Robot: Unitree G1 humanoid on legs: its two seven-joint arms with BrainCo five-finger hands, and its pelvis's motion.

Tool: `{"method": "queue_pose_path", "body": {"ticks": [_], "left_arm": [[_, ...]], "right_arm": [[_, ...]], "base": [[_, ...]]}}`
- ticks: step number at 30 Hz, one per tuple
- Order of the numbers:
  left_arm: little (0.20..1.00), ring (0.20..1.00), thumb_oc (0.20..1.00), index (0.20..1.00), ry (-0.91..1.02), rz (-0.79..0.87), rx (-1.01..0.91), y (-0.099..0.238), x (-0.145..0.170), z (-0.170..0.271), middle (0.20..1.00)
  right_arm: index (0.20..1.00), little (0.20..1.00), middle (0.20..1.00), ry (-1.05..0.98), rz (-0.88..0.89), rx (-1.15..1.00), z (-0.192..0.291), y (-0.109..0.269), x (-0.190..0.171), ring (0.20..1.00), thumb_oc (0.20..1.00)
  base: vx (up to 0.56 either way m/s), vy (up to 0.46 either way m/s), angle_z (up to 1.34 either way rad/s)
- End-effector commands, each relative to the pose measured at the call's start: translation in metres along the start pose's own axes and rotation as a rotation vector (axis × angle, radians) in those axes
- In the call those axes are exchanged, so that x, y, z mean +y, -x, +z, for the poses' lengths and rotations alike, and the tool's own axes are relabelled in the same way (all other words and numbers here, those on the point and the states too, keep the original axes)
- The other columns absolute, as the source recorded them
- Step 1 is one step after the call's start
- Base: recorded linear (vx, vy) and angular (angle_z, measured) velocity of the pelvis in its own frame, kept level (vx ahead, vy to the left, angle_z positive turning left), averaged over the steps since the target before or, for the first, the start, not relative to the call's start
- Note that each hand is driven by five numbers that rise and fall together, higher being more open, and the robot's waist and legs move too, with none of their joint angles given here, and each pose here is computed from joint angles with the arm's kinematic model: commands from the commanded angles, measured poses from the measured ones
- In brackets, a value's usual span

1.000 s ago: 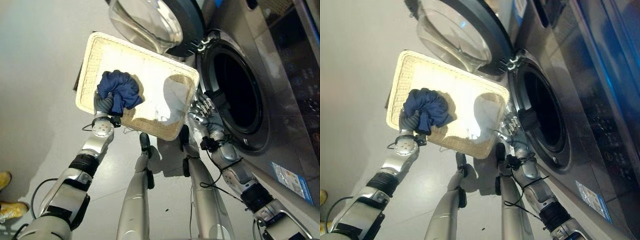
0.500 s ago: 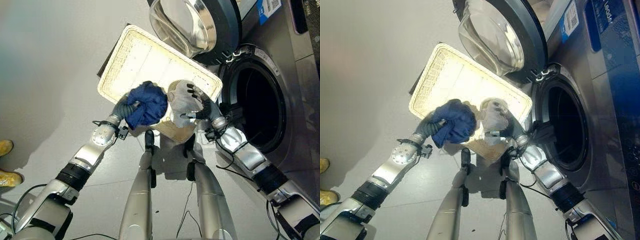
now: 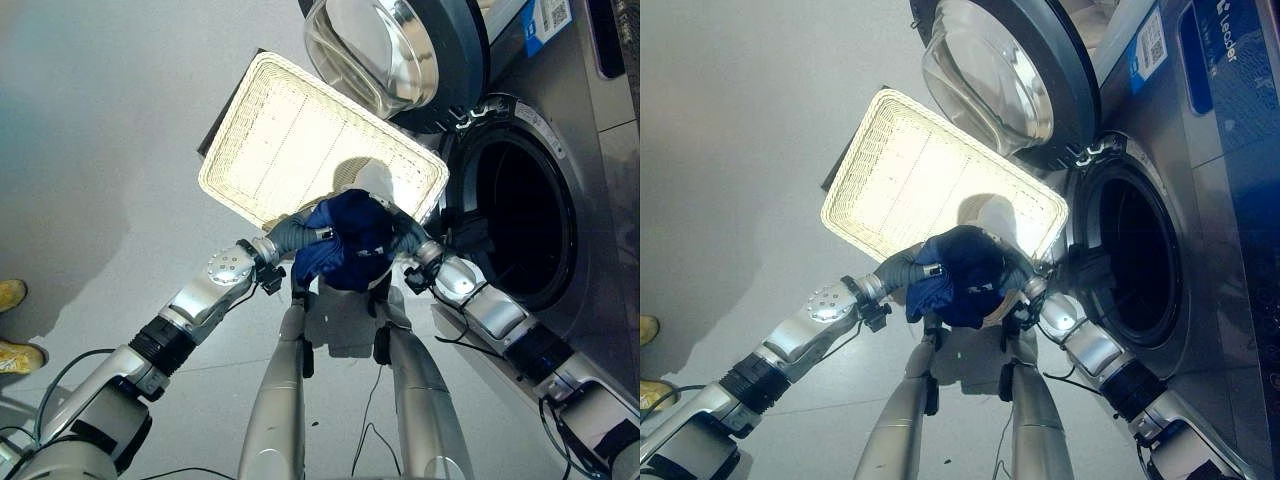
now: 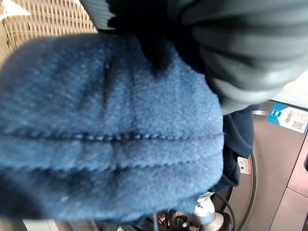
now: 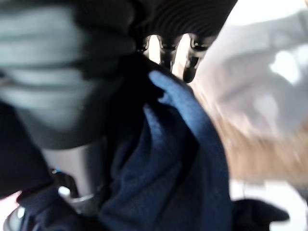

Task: Put the clothes into the washing machine.

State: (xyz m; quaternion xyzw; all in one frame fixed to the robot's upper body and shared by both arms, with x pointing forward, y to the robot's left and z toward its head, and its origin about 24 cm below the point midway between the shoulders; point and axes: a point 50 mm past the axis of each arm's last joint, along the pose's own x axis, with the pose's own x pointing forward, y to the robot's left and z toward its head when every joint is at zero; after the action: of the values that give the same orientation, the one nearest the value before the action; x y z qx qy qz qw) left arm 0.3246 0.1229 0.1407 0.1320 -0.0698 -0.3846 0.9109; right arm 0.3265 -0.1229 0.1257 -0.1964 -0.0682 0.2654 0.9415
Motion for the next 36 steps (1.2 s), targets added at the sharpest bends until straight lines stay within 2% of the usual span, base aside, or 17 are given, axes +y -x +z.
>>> {"method": "queue_pose_path", "body": {"ticks": [1, 8, 9, 10, 11, 12, 13, 18, 19, 20, 24, 25, 28, 30, 31, 36], "left_arm": [[0.200, 0.200, 0.200, 0.200, 0.043, -0.102, -0.185, -0.007, -0.019, 0.036, 0.200], [0.200, 0.200, 0.200, 0.200, 0.035, -0.076, -0.171, -0.007, -0.022, 0.030, 0.200], [0.200, 0.200, 0.200, 0.200, 0.036, -0.074, -0.170, -0.006, -0.022, 0.029, 0.200], [0.200, 0.200, 0.200, 0.200, 0.032, -0.069, -0.172, -0.006, -0.022, 0.029, 0.200], [0.200, 0.200, 0.200, 0.200, 0.030, -0.066, -0.175, -0.006, -0.022, 0.029, 0.200], [0.200, 0.200, 0.200, 0.200, 0.030, -0.064, -0.177, -0.006, -0.022, 0.029, 0.200], [0.200, 0.200, 0.200, 0.200, 0.022, -0.057, -0.191, -0.005, -0.022, 0.029, 0.200], [0.200, 0.200, 0.200, 0.200, 0.012, -0.042, -0.230, -0.005, -0.024, 0.033, 0.200], [0.796, 0.796, 0.796, 0.796, -0.002, -0.011, -0.234, -0.004, -0.024, 0.032, 0.796], [1.000, 1.000, 1.000, 1.000, -0.010, 0.005, -0.226, -0.004, -0.023, 0.031, 1.000], [1.000, 1.000, 1.000, 1.000, -0.073, 0.109, -0.200, -0.004, -0.020, 0.025, 1.000], [1.000, 1.000, 1.000, 1.000, -0.140, 0.197, -0.185, -0.002, -0.015, 0.023, 1.000], [1.000, 1.000, 1.000, 1.000, -0.219, 0.305, -0.162, 0.001, -0.008, 0.020, 1.000], [1.000, 1.000, 1.000, 1.000, -0.353, 0.450, -0.119, 0.005, 0.004, 0.017, 1.000], [1.000, 1.000, 1.000, 1.000, -0.399, 0.558, -0.069, 0.010, 0.015, 0.012, 1.000], [1.000, 1.000, 1.000, 1.000, -0.477, 0.806, 0.077, 0.028, 0.046, 0.000, 1.000]], "right_arm": [[1.000, 1.000, 1.000, -0.168, 0.184, -0.037, 0.011, 0.001, 0.019, 1.000, 1.000], [1.000, 1.000, 1.000, -0.473, 0.417, 0.011, 0.004, 0.007, 0.049, 1.000, 1.000], [0.940, 0.940, 0.940, -0.496, 0.439, 0.016, 0.004, 0.008, 0.052, 0.940, 0.940], [0.624, 0.624, 0.624, -0.533, 0.463, 0.025, 0.003, 0.008, 0.056, 0.624, 0.624], [0.489, 0.489, 0.489, -0.560, 0.481, 0.033, 0.002, 0.009, 0.058, 0.489, 0.489], [0.416, 0.416, 0.416, -0.577, 0.490, 0.040, 0.001, 0.009, 0.059, 0.416, 0.416], [0.200, 0.200, 0.200, -0.615, 0.523, 0.056, -0.002, 0.011, 0.064, 0.200, 0.200], [0.200, 0.200, 0.200, -0.704, 0.538, 0.086, -0.007, 0.013, 0.070, 0.200, 0.200], [0.200, 0.200, 0.200, -0.808, 0.539, 0.083, -0.009, 0.014, 0.072, 0.200, 0.200], [0.200, 0.200, 0.200, -0.843, 0.537, 0.081, -0.010, 0.014, 0.074, 0.200, 0.200], [0.200, 0.200, 0.200, -0.967, 0.527, 0.063, -0.012, 0.015, 0.080, 0.200, 0.200], [0.200, 0.200, 0.200, -1.026, 0.518, 0.057, -0.014, 0.016, 0.082, 0.200, 0.200], [0.200, 0.200, 0.200, -1.062, 0.515, 0.063, -0.017, 0.017, 0.084, 0.200, 0.200], [0.200, 0.200, 0.200, -1.089, 0.494, 0.075, -0.023, 0.018, 0.081, 0.200, 0.200], [0.200, 0.200, 0.200, -1.115, 0.457, 0.063, -0.025, 0.017, 0.075, 0.200, 0.200], [0.200, 0.200, 0.200, -1.267, 0.281, -0.014, -0.035, 0.015, 0.051, 0.200, 0.200]], "base": [[0.01, -0.036, -0.02], [0.00, 0.000, 0.00], [0.00, 0.000, 0.00], [0.00, 0.000, 0.00], [0.00, 0.000, 0.00], [0.00, 0.000, 0.00], [-0.01, -0.031, -0.01], [0.00, -0.023, 0.00], [0.00, -0.048, 0.00], [0.00, -0.056, -0.01], [0.00, -0.029, -0.01], [0.00, -0.037, -0.01], [0.00, -0.014, -0.01], [0.01, -0.021, -0.01], [0.01, -0.036, -0.01], [0.02, -0.032, -0.04]]}}
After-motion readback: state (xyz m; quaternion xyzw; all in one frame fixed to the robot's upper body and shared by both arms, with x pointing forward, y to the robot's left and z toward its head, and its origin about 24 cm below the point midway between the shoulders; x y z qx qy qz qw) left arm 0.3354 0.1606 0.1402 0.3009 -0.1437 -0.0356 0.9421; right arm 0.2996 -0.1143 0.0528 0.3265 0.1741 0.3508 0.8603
